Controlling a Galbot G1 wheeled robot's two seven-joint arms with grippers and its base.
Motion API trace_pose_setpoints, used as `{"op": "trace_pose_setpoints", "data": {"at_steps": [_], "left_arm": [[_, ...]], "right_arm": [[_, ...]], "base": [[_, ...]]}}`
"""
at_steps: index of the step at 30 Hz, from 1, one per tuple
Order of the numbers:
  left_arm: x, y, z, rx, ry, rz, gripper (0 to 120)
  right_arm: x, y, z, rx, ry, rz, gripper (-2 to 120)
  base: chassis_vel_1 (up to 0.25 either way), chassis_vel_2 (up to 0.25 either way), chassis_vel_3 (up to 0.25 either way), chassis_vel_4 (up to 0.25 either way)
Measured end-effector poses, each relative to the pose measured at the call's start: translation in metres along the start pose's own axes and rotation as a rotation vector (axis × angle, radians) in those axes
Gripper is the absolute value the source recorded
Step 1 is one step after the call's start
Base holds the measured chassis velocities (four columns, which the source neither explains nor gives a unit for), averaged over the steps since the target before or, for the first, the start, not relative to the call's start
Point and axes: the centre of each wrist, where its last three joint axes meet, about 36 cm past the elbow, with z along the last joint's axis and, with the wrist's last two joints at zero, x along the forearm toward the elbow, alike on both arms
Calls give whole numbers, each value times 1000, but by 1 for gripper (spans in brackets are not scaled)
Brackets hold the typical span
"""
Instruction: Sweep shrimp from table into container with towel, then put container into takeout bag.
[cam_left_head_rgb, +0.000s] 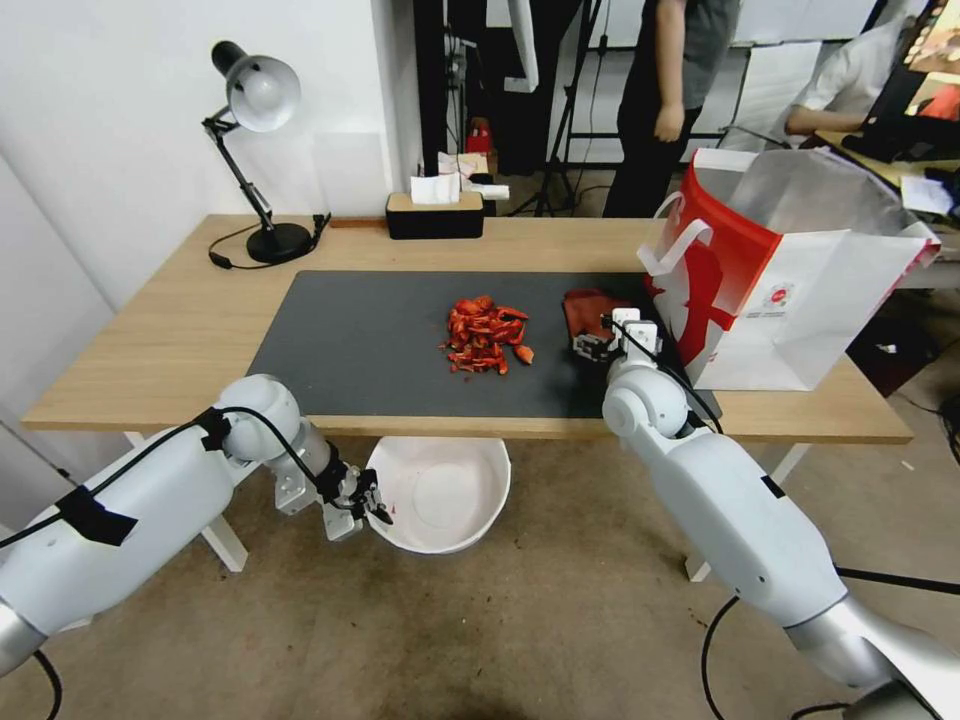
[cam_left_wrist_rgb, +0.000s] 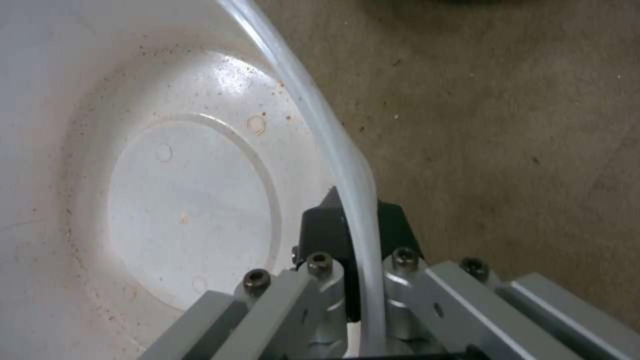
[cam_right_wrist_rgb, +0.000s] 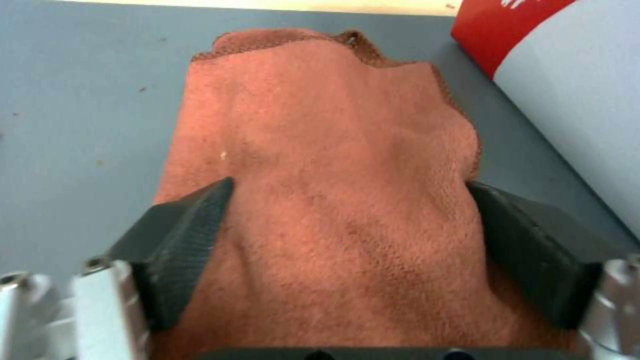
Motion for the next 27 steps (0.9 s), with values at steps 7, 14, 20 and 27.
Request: {"op": "trace_pose_setpoints", "data": {"at_steps": [7,14,20,27], "left_arm": [[-3,-4,-1,-2,-10,3,0],[-4,-5,-1,-4,-15,1,0],[-5,-7,0,-2,-15,2,0],[-1,-7,2,-2,-6,-6,0]], "right_arm": [[0,1,-4,-15,3,-17,61],[-3,-6,-3,-19,-22,-83,33],[-8,-17,0,24,-110,-158,13],[-22,-40,-6,174,-221,-294,8]], "base": [[0,0,0,0],[0,0,0,0],[0,0,0,0],[0,0,0,0]]}}
